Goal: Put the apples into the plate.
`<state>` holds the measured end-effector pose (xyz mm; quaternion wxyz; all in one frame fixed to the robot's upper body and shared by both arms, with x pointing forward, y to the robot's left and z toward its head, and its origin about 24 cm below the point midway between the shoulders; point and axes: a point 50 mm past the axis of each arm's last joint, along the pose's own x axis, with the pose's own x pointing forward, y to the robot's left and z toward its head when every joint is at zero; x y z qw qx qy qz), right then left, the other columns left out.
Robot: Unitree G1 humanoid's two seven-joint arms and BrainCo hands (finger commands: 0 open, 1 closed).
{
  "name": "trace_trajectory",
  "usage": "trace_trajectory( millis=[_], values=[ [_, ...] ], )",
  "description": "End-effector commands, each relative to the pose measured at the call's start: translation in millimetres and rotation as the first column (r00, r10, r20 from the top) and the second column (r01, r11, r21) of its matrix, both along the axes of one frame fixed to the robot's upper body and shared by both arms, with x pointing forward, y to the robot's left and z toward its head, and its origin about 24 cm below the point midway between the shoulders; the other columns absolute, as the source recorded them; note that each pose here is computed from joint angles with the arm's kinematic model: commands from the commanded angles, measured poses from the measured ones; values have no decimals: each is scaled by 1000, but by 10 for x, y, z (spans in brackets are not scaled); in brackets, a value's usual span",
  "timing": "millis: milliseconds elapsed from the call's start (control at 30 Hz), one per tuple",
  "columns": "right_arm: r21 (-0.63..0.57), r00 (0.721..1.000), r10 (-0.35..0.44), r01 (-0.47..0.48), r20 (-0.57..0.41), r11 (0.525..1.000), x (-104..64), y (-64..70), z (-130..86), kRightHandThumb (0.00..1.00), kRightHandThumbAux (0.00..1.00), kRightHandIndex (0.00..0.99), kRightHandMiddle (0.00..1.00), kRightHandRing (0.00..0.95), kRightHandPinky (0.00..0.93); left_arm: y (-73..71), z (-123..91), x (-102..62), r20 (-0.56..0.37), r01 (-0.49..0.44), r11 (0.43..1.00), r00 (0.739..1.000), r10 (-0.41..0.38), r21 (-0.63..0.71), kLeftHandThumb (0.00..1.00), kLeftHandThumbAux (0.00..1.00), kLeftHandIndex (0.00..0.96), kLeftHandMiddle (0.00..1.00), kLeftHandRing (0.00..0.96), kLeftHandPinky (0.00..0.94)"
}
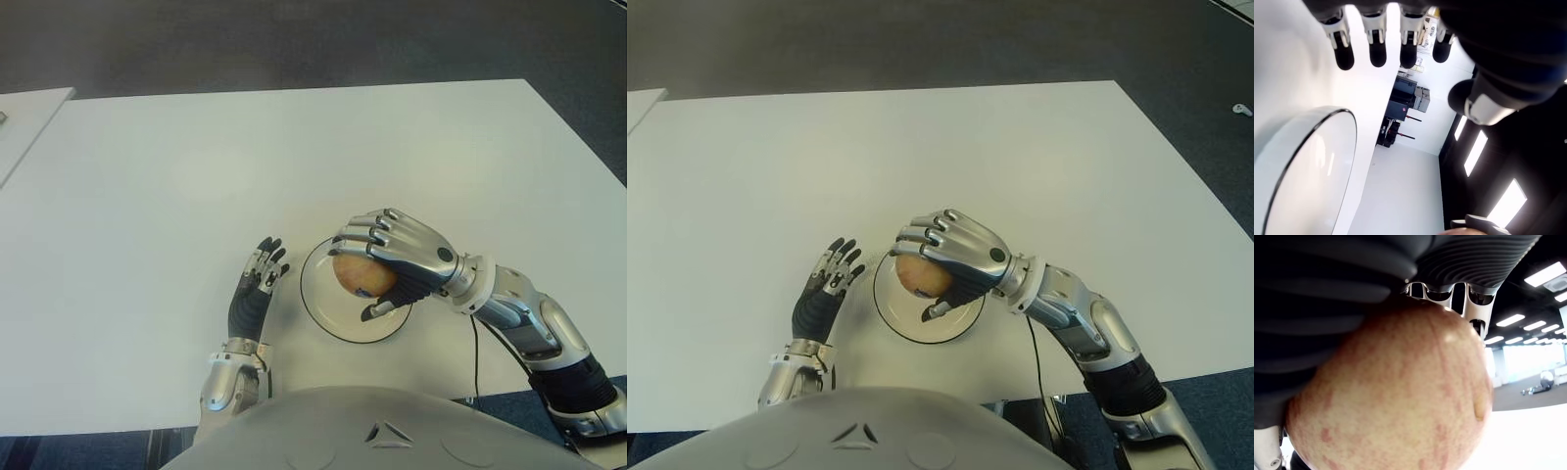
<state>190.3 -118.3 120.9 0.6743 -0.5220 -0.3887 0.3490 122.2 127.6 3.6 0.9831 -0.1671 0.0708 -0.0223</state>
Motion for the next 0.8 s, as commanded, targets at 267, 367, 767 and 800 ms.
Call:
trace_trajectory(
  millis=[267, 367, 767, 800],
  values=[
    [-44, 1000, 18, -19, -25, 999, 43, 27, -92, 714, 714, 442, 820, 807, 802, 12, -48, -3, -22, 2, 1000, 1000, -2, 21, 203, 530, 113, 111, 107, 148],
    [-51, 999, 19, -20, -29, 999, 52, 35, -118, 714, 714, 443, 812, 801, 803, 17, -48, -3, -21, 2, 1000, 1000, -2, 24, 202, 540, 111, 109, 105, 142],
    [-21, 998, 2, -3, -68, 1000, 67, 67, -205, 712, 715, 442, 806, 795, 790, 21, -50, 1, -16, 5, 1000, 1000, -5, 25, 199, 533, 114, 113, 113, 152],
    [-19, 997, -5, 4, -73, 1000, 68, 66, -212, 712, 715, 442, 806, 794, 788, 21, -48, 0, -16, 5, 1000, 1000, -4, 24, 200, 533, 114, 113, 113, 151]
  ],
)
